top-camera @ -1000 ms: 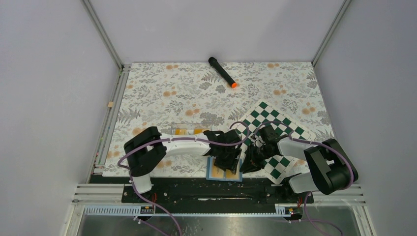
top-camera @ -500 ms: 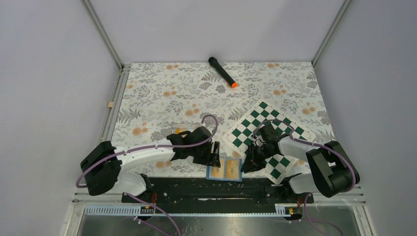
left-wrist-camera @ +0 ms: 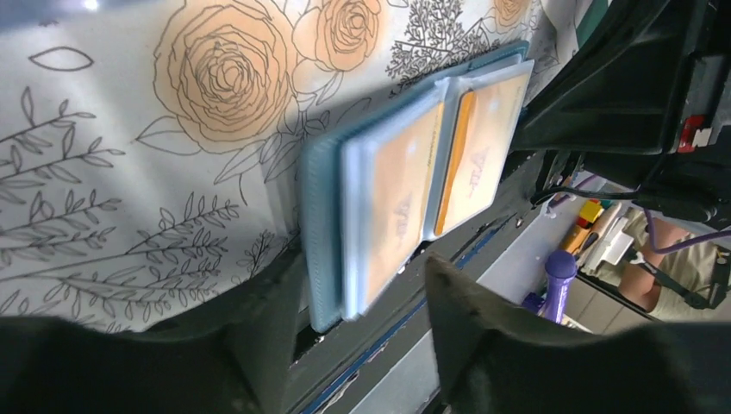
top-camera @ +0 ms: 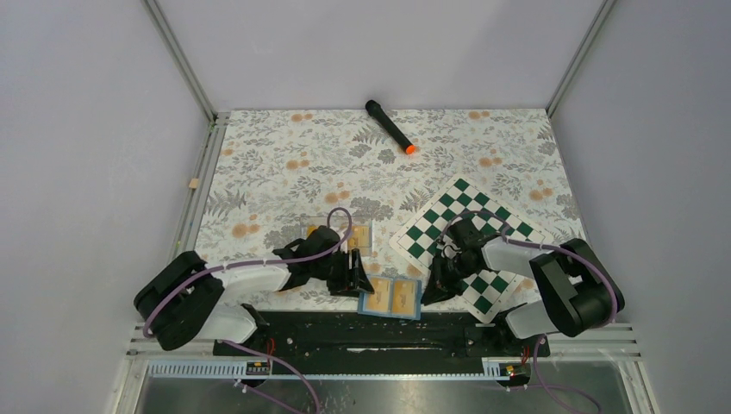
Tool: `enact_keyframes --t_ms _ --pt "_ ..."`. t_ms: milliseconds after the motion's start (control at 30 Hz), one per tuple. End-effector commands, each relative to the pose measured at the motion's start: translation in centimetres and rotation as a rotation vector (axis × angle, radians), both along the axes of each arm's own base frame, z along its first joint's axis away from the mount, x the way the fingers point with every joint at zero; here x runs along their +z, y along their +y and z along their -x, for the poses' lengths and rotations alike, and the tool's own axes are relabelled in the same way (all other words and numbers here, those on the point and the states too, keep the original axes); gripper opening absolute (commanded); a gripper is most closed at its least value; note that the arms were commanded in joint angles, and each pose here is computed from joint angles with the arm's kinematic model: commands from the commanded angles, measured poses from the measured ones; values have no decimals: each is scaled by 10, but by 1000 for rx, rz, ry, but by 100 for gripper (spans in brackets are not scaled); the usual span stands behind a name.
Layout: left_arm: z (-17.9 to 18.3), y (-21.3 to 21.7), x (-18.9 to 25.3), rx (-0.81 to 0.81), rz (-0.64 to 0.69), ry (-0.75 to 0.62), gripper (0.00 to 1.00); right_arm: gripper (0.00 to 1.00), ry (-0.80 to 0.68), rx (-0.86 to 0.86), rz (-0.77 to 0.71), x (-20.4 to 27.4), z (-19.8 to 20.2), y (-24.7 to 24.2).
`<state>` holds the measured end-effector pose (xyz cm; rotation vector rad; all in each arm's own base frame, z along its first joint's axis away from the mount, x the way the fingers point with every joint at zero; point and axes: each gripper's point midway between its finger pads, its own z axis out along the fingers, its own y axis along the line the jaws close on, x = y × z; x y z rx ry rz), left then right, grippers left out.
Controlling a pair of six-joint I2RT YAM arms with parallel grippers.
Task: Put the credit cards into the card holder
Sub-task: Close the card holder at the center of the board.
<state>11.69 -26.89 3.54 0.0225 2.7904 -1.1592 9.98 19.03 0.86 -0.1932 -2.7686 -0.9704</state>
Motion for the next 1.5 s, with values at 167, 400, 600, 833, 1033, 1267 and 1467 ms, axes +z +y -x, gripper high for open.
enact_keyframes --t_ms 167,400,600,833,1033,1267,1467 --pt "-6 -33 37 -64 172 -29 32 13 -14 23 24 -6 0 5" --pt "2 -49 63 -133 184 -55 34 13 -22 35 21 -2 -2 10" --pt "14 -71 63 -187 200 -39 36 13 -21 44 27 -4 -1 14" --pt "32 -96 41 -250 193 18 41 13 -22 54 25 -4 -2 21" --pt "34 -97 24 -225 142 31 41 13 -36 68 19 1 -5 26" --pt "25 -72 8 -183 -27 -24 25 18 -78 74 19 9 -7 25" --pt "20 -58 -2 -161 -115 -47 12 26 -127 79 40 14 -11 20"
